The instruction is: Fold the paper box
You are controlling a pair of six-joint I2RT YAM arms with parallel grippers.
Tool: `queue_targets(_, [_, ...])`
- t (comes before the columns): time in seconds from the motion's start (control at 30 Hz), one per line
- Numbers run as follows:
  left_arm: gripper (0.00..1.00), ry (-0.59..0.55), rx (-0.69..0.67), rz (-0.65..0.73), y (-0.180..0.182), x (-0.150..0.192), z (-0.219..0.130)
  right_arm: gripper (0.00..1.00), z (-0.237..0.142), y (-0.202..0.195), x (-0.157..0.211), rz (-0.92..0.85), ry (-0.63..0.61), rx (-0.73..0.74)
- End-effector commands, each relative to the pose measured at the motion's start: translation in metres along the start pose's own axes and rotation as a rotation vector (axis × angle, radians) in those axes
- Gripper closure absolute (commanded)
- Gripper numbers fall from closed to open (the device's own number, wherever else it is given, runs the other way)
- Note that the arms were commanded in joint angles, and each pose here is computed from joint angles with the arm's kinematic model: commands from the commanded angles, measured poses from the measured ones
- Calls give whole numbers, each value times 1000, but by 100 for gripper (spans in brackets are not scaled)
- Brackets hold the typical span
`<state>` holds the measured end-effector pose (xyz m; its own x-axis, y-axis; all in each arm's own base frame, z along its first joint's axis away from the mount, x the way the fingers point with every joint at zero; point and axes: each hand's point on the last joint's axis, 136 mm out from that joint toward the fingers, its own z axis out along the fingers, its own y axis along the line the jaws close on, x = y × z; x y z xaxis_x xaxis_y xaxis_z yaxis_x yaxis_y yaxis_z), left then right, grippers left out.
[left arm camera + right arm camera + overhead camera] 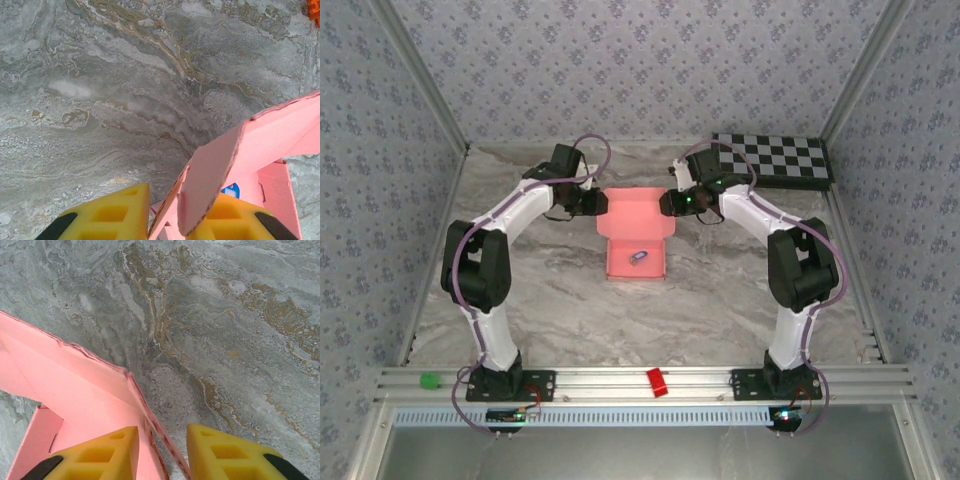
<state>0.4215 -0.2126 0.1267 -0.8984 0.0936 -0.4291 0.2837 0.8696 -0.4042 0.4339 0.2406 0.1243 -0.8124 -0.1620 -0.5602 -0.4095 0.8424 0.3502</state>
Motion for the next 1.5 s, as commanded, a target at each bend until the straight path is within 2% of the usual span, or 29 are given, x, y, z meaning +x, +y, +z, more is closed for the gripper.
queue_targets(0.0, [77, -1, 24, 7, -6, -6, -2, 68, 2, 3, -2, -13, 14, 9])
queue_targets(0.33, [63, -4, 9, 10, -3, -6, 1, 63, -1, -1, 4, -18, 30, 45])
queue_targets(0.97, [64, 5, 33, 12, -5, -8, 8, 63, -5, -8, 15, -1, 37, 73])
queue_targets(1.17, [72, 4, 39, 11, -7, -9, 8, 68, -9, -11, 15, -5, 32, 104])
queue_targets(1.37, [87, 6, 41, 7, -7, -9, 8, 84, -9, -8, 13, -8, 26, 98])
queue_targets(1.47, [92, -2, 37, 9, -9, -11, 6, 86, -10, -6, 10, -11, 10, 112])
